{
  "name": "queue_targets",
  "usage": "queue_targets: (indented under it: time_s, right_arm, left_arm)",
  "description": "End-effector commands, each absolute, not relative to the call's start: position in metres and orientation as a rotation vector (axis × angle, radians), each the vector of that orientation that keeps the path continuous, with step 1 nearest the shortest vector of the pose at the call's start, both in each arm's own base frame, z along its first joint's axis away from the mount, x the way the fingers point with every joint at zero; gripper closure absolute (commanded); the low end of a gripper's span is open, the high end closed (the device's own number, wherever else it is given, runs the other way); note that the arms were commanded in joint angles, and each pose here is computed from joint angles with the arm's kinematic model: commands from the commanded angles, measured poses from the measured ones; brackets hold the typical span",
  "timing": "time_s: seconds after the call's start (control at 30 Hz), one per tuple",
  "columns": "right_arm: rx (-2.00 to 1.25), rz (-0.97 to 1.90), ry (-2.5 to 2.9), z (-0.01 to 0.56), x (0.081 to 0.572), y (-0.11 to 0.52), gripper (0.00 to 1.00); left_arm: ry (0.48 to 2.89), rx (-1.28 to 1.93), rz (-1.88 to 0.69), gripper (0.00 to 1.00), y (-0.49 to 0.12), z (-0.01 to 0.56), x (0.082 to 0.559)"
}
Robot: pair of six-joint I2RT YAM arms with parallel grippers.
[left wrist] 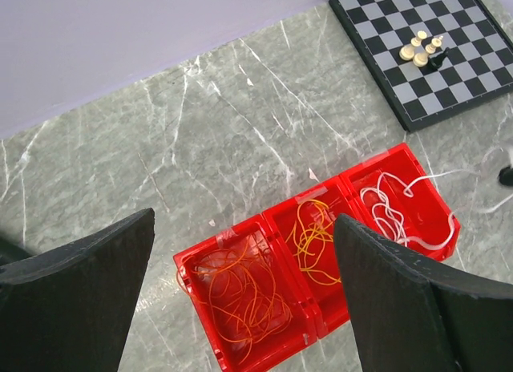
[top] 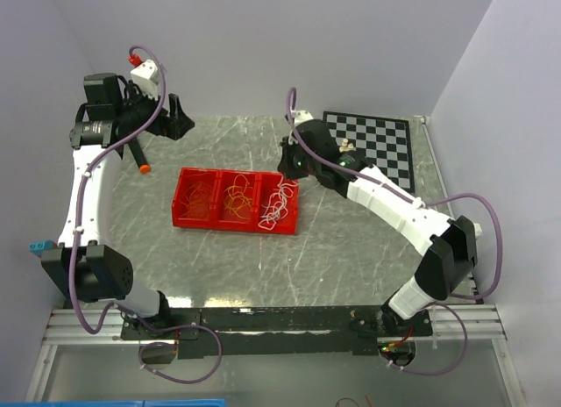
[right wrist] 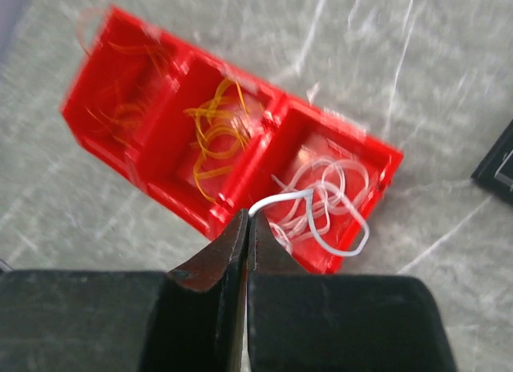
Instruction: Untangle the cables
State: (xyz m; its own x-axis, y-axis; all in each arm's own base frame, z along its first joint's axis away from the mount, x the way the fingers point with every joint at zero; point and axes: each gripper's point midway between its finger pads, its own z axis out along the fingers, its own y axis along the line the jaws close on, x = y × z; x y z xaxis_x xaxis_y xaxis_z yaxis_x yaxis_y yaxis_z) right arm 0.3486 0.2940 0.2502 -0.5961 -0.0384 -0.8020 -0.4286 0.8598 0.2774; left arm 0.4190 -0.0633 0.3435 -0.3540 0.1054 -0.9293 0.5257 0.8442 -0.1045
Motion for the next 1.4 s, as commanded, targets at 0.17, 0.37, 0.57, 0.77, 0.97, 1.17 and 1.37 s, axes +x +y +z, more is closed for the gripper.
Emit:
queue_targets:
  time_s: [0.17,0.37,0.57,0.77,0.97,1.17,1.37]
  right_arm:
    - [-0.333,0.519,2.209,0.198,0.366,0.301,1.0]
    - [-0.337,0.515,2.271,0.163,0.374,0.314,1.0]
    - [-0.371,0.55,2.349,0.128,0.378,0.332,1.0]
    - [-0.375,0.546,2.384,0.111,0.387,0.341,1.0]
    - [-0.378,0.529,2.386,0.112,0.399,0.348,1.0]
    - [-0.336,0.495,2.408,0.113,0.404,0.343,0.94]
    - [-0.316,0.525,2.408,0.118,0.398,0.34,0.58]
  left_arm:
    - [1.856,0.442,-0.462,0.04,-0.06,0.358,0.419]
    - [1.852,0.395,-0.472,0.03,-0.055,0.359,0.424]
    - [1.875,0.344,-0.53,0.03,-0.048,0.355,0.431]
    - [1.859,0.349,-0.523,0.03,-0.046,0.356,0.429]
    - [1.861,0.347,-0.511,0.03,-0.044,0.355,0.429]
    - [1.862,0.336,-0.488,0.03,-0.04,0.35,0.431]
    - [1.876,0.342,-0.48,0.03,-0.039,0.345,0.431]
